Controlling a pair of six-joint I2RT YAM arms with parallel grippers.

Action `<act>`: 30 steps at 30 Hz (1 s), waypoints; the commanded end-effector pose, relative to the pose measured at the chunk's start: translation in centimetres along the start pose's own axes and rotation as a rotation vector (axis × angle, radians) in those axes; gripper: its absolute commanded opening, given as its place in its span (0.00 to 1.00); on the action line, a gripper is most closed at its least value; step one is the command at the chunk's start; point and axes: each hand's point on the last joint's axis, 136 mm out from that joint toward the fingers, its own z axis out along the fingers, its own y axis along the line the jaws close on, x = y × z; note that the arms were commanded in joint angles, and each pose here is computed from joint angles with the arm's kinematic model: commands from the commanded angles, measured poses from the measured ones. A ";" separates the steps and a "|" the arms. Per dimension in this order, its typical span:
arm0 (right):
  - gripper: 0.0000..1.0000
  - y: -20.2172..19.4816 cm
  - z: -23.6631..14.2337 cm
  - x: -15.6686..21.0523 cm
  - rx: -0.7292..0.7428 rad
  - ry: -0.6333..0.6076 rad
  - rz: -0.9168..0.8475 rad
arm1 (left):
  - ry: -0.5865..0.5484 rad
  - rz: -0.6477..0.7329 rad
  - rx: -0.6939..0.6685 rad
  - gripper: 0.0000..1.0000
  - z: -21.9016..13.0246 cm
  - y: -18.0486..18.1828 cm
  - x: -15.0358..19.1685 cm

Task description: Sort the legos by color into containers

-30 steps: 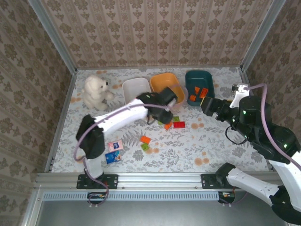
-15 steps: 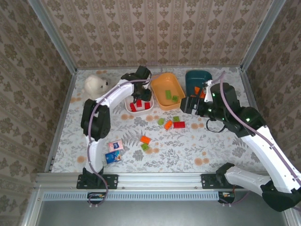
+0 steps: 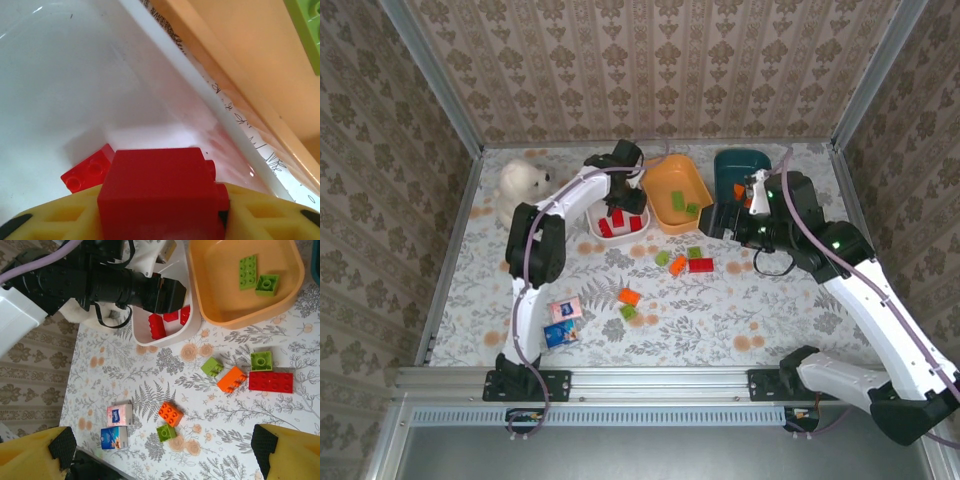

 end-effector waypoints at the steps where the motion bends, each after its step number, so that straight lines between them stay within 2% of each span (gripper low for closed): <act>1: 0.94 0.0 1.2 0.3 -0.014 0.037 -0.003 | 0.025 0.002 0.012 0.60 0.5 0.1 0.6; 6: 0.93 -0.8 3.1 1.6 0.049 0.120 -0.092 | -0.024 -0.021 0.012 0.69 -1.9 0.0 -0.4; 9: 0.91 -0.5 5.1 3.5 0.082 0.211 -0.213 | -0.080 -0.059 -0.011 0.73 -4.9 0.5 -1.3; 14: 0.86 1.0 8.7 8.4 0.090 0.380 -0.401 | -0.196 -0.254 -0.027 0.73 -11.8 3.0 -0.6; 18: 0.86 1.8 12.0 14.2 0.100 0.561 -0.499 | -0.260 -0.418 -0.045 0.75 -16.2 6.0 3.2; 23: 0.88 3.1 14.9 20.8 0.099 0.728 -0.556 | -0.330 -0.568 -0.081 0.78 -20.8 8.0 10.2; 30: 0.90 1.7 18.7 24.7 0.257 0.800 -0.560 | -0.390 -0.704 -0.053 0.80 -23.7 7.3 19.2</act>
